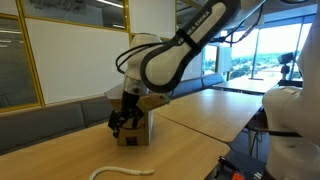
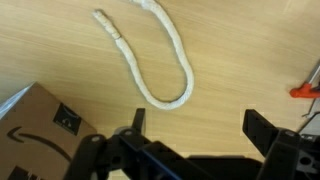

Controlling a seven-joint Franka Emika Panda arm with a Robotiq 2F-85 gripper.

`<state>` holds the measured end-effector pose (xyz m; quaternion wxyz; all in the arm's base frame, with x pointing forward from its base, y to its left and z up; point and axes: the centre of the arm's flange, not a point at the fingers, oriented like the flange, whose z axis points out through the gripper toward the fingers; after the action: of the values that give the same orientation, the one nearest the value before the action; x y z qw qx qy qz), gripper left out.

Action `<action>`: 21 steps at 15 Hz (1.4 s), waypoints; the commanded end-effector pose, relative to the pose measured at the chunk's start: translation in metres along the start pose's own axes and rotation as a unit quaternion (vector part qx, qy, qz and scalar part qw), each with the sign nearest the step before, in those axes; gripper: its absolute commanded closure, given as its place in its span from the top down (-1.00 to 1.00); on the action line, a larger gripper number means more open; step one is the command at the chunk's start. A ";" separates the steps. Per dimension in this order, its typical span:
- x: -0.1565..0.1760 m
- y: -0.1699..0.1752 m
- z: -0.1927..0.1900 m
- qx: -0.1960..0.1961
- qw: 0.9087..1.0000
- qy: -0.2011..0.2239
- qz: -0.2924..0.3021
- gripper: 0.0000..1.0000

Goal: Pick up the toy and rope from the table and put them in the box.

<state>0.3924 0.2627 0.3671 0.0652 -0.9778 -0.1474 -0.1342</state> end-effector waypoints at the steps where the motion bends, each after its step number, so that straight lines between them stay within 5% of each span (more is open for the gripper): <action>1: 0.005 0.016 0.019 0.027 0.997 -0.059 -0.037 1.00; 9: 0.005 0.049 0.104 0.029 0.985 -0.146 -0.083 1.00; 21: -0.011 0.072 0.182 0.002 0.977 -0.169 -0.128 1.00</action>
<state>0.4386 0.2229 0.1989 0.0294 -0.9614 -0.2707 0.0385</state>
